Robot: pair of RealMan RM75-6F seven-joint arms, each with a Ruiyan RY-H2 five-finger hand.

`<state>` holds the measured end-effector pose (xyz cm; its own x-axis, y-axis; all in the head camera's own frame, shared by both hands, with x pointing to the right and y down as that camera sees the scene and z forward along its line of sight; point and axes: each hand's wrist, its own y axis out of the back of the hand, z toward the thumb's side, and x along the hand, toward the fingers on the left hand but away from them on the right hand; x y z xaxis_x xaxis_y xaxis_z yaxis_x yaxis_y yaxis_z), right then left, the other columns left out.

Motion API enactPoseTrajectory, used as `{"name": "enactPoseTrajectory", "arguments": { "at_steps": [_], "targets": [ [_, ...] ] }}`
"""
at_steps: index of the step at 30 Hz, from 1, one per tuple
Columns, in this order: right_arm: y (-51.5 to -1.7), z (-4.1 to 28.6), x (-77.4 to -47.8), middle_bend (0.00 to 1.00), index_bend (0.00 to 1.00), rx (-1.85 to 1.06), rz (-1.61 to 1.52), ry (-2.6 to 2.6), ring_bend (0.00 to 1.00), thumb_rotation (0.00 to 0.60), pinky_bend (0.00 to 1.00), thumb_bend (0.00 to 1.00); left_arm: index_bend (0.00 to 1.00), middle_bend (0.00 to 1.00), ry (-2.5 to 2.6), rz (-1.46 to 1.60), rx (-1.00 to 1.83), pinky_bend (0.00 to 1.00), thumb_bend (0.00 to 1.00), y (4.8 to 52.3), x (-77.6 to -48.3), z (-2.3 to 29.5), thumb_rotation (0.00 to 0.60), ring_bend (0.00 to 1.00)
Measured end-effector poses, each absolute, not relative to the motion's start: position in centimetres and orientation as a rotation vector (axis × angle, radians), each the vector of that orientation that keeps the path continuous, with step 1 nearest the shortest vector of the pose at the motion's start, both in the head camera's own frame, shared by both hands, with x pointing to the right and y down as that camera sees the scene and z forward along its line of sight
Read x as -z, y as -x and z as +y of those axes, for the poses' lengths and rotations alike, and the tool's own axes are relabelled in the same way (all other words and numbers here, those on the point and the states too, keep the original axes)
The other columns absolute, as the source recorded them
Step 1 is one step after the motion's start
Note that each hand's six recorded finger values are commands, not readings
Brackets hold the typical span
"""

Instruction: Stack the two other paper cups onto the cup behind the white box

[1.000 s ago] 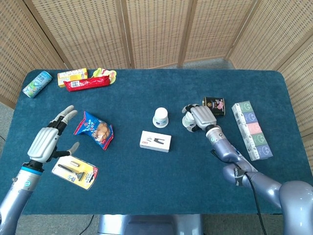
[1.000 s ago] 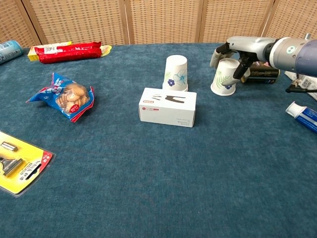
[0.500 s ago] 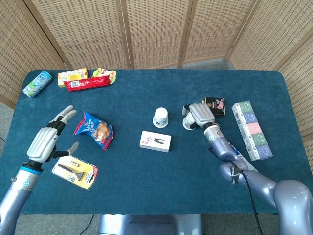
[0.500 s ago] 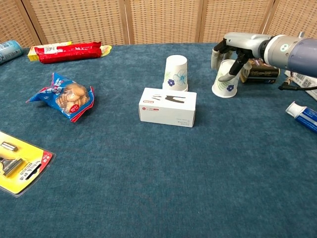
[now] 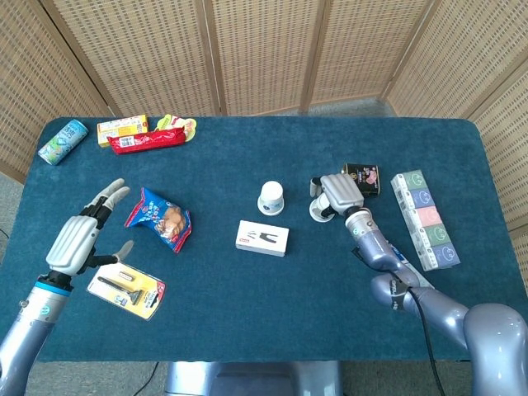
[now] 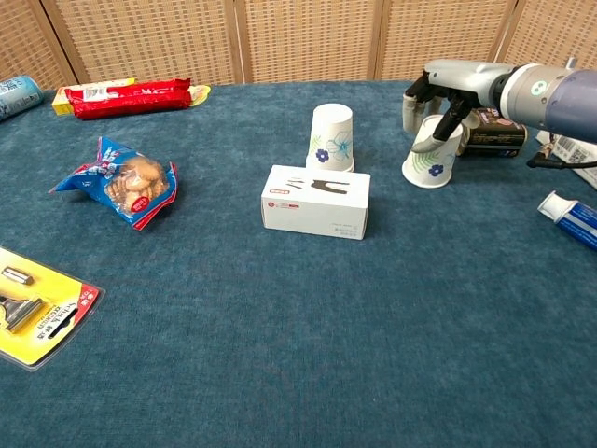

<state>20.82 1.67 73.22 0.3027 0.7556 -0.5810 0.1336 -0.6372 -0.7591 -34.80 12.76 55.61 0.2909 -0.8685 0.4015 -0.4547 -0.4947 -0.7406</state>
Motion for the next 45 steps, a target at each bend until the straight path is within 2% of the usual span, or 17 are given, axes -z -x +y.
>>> {"name": "enactPoseTrajectory", "arguments": {
  "at_steps": [23, 45],
  "targets": [
    [-17.8, 0.4, -69.2, 0.51, 0.49, -1.287, -0.782, 2.041, 0.47, 0.600, 0.84, 0.28, 0.02, 0.00, 2.067, 1.151, 1.118, 0.17, 0.40, 34.6, -55.4, 13.3, 0.600, 0.00],
    [-14.1, -2.8, -65.6, 0.51, 0.49, -1.244, -0.723, 2.038, 0.49, 0.600, 0.84, 0.28, 0.02, 0.00, 2.072, 1.147, 1.126, 0.17, 0.40, 34.6, -56.0, 13.4, 0.600, 0.00]
  ]
}}
